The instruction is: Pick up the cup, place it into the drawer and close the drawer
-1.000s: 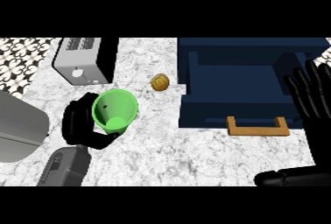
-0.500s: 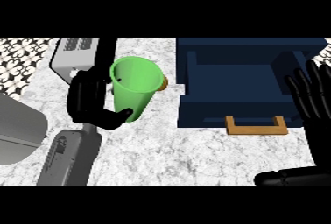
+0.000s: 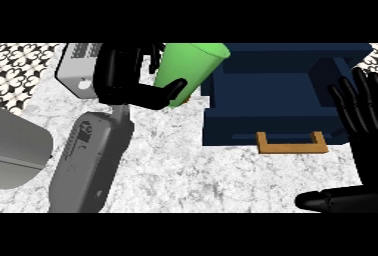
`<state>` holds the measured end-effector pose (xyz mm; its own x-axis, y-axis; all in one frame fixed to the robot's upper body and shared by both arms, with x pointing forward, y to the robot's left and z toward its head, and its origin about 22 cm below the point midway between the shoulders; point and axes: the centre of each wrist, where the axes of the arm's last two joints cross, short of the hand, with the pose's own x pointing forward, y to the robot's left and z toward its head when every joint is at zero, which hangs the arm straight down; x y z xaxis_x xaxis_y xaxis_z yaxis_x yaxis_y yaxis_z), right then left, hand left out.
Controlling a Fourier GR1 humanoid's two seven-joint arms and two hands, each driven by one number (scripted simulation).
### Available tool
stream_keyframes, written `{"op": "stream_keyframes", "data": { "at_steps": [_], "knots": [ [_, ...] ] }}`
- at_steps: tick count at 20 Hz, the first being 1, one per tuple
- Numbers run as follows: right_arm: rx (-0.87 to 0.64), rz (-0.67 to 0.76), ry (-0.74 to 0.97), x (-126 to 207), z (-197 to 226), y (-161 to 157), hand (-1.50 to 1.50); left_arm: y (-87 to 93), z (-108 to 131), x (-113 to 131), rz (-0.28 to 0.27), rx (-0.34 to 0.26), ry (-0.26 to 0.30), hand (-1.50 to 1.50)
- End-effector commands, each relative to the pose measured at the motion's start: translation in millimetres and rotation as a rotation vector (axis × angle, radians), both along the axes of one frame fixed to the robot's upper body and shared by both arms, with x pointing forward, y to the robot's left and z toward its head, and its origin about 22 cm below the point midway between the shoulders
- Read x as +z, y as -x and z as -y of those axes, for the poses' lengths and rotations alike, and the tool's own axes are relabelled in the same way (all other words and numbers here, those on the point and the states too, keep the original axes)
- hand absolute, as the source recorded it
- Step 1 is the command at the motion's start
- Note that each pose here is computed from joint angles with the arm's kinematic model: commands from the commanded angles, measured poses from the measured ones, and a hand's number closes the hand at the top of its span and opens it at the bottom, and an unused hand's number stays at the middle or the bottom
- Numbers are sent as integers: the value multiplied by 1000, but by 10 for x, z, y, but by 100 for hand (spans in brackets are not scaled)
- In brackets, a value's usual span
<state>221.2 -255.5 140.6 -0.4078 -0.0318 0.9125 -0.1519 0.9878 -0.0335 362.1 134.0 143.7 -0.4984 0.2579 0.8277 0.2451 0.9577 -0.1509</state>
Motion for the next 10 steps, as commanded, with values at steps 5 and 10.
{"op": "stream_keyframes", "data": {
  "at_steps": [5,10],
  "knots": [
    [-2,-5,-3,48,-99,68,-150,-245,382,415,-11,3,-78,150],
    [-19,-2,-5,-89,-67,-48,-150,-350,585,457,-53,-19,-127,150]
  ]
}}
